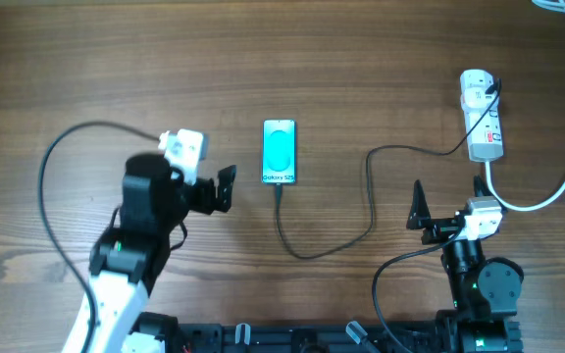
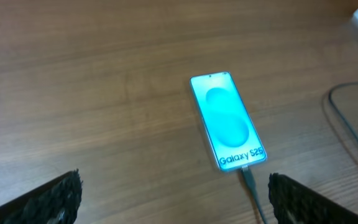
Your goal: Plug charger to phone and switch on socket
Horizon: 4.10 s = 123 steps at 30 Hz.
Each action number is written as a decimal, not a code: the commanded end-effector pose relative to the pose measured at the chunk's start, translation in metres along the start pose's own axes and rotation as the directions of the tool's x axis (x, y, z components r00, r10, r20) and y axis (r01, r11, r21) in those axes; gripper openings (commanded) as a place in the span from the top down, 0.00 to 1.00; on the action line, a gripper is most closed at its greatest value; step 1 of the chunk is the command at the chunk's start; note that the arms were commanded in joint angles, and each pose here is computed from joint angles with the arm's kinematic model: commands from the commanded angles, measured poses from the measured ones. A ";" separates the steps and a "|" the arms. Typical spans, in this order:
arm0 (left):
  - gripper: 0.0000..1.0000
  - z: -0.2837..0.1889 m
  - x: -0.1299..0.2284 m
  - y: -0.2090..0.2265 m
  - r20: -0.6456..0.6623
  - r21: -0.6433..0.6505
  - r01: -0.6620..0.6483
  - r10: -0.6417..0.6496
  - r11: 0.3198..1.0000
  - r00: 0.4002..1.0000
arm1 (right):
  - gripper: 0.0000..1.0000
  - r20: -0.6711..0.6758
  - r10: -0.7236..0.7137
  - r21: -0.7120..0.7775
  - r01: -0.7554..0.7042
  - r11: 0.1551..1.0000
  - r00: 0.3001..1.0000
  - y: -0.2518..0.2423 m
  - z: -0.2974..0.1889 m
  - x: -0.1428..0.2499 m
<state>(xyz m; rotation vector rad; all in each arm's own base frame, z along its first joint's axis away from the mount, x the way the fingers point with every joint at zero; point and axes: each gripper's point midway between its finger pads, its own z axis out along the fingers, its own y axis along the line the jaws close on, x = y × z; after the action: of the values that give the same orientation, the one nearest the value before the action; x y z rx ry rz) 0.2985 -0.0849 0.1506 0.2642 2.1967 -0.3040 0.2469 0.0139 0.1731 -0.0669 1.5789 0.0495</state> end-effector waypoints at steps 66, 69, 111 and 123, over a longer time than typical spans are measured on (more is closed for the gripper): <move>0.00 -0.069 0.032 0.060 0.531 -0.282 0.061 0.103 0.958 0.841 | 0.00 0.012 0.013 0.018 -0.013 1.000 1.000 -0.003 -0.001 -0.002; 0.00 -0.068 0.032 0.060 0.531 -0.282 0.061 0.103 0.958 0.841 | 0.00 0.012 0.013 0.018 -0.013 1.000 1.000 -0.004 -0.001 -0.002; 0.00 -0.069 0.032 0.060 0.531 -0.282 0.060 0.103 0.958 0.841 | 0.00 0.012 0.013 0.018 -0.013 1.000 1.000 -0.003 -0.001 -0.002; 0.00 -0.069 0.032 0.060 0.531 -0.282 0.061 0.103 0.958 0.841 | 0.00 0.012 0.013 0.018 -0.013 1.000 1.000 -0.004 -0.001 -0.002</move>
<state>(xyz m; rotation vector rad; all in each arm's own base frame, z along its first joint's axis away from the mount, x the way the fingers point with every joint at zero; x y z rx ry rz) 0.2462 -0.0057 0.1587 0.0180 1.6438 -0.0488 0.2469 0.0139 0.1731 -0.0669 1.5789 0.0495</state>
